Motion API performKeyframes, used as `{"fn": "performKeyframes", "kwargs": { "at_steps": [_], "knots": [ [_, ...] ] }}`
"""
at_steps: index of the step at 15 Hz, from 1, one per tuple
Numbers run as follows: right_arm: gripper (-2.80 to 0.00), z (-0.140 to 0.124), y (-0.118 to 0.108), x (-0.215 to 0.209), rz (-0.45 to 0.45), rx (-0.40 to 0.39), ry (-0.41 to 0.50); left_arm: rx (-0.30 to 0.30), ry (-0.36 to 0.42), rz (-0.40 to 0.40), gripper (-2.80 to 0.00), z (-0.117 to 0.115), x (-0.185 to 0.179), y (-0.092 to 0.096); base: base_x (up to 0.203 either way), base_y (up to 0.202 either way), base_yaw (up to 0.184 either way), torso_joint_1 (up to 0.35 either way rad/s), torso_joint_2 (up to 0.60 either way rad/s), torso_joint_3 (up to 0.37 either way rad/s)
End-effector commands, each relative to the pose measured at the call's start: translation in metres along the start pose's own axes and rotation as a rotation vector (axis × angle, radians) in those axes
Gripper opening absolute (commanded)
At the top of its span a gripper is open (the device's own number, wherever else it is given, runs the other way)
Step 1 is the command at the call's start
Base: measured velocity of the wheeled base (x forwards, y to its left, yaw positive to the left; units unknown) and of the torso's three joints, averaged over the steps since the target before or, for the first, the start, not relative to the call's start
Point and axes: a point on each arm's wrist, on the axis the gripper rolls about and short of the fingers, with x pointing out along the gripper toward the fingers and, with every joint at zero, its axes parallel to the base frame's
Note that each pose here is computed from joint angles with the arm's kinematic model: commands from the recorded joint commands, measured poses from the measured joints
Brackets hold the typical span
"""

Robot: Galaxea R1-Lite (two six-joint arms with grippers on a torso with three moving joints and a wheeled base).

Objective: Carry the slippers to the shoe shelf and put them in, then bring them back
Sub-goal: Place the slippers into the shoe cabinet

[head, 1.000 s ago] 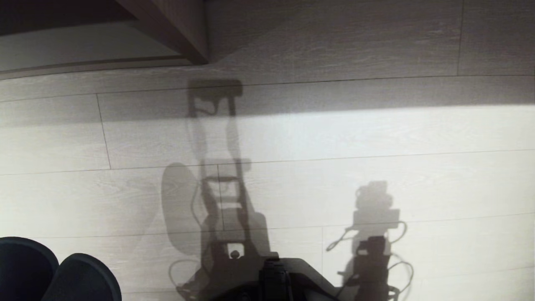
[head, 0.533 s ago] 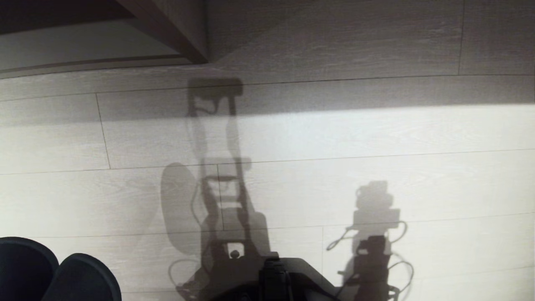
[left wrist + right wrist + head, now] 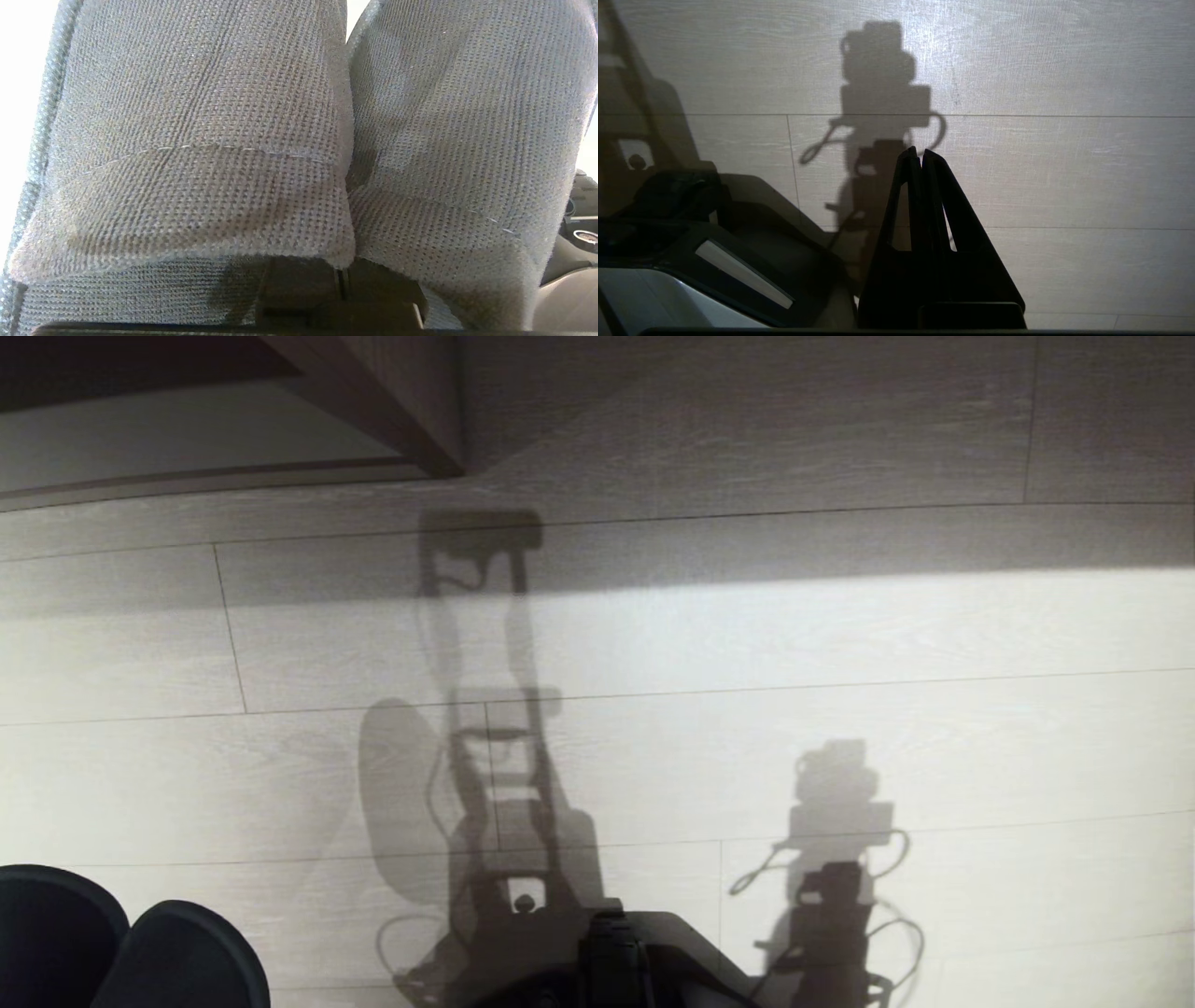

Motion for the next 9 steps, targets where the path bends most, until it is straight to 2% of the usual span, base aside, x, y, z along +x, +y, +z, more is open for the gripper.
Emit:
{"fn": "performKeyframes", "kwargs": {
  "at_steps": [1,3,4,7,9],
  "knots": [
    [-2.8,0.0,0.0,0.0,0.0,0.0,-0.002,0.013,-0.034,-0.009,-2.8,0.01,-0.003,0.0,0.0,0.0,0.0,0.0,0.0,0.0],
    [-2.8,0.0,0.0,0.0,0.0,-0.001,-0.002,0.014,-0.068,-0.021,-2.8,0.039,-0.009,0.001,0.0,0.0,0.0,0.0,0.0,0.0],
    [-2.8,0.0,0.0,0.0,0.0,0.0,-0.002,0.007,-0.058,-0.02,-2.8,0.055,-0.008,0.001,0.0,0.0,0.0,0.0,0.0,0.0],
    [-2.8,0.0,0.0,0.0,0.0,0.0,-0.002,-0.052,0.092,0.003,-2.8,0.106,0.029,0.003,0.0,0.0,0.0,0.0,0.0,0.0],
    [-2.8,0.0,0.0,0.0,0.0,0.0,-0.002,-0.083,0.122,0.035,-2.8,0.129,0.062,0.005,0.0,0.0,0.0,0.0,0.0,0.0]
  ]
}}
